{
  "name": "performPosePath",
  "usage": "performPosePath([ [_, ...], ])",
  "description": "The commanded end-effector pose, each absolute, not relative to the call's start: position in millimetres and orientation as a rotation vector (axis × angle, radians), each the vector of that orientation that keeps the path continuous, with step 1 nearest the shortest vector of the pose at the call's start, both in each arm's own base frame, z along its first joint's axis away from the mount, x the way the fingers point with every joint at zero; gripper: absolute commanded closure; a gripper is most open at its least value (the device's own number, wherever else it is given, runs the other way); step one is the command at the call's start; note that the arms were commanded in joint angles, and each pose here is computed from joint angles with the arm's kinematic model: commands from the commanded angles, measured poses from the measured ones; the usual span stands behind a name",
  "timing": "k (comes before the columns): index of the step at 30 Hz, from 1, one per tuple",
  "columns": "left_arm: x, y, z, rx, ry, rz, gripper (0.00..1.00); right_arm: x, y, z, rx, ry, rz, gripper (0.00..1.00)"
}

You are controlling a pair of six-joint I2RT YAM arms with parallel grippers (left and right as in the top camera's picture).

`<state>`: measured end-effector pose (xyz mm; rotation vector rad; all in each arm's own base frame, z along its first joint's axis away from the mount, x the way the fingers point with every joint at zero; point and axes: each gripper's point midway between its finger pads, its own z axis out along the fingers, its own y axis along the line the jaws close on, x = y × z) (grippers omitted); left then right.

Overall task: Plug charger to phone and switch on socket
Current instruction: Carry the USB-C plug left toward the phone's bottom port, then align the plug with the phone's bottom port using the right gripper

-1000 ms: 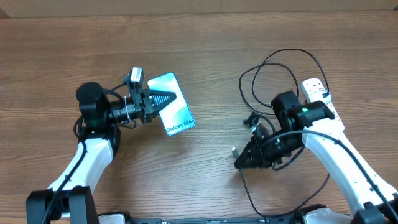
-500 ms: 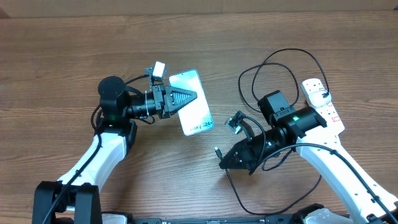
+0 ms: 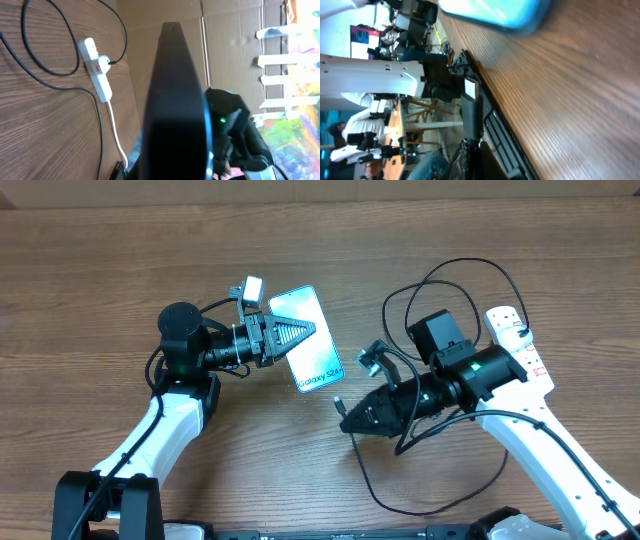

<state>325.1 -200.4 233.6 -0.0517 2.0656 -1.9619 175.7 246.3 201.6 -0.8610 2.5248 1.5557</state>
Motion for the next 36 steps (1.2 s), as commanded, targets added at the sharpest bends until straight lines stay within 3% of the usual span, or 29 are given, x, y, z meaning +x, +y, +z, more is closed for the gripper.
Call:
performPosePath([
  [1,331.5,-201.0,244.0,0.005,2.024,-1.925,0.96,178.2,254.7,217.2,-0.881,2.467,1.565,0.96],
  [16,331.1,-201.2,244.0,-0.063,2.050,-1.968,0.96,186.3,269.9,214.8,-0.869,2.470,1.487,0.96],
  [36,318.2,-203.9,244.7,0.072,2.054,-1.984,0.96,190.0,269.8,213.3,-0.846,2.481,1.465,0.96],
])
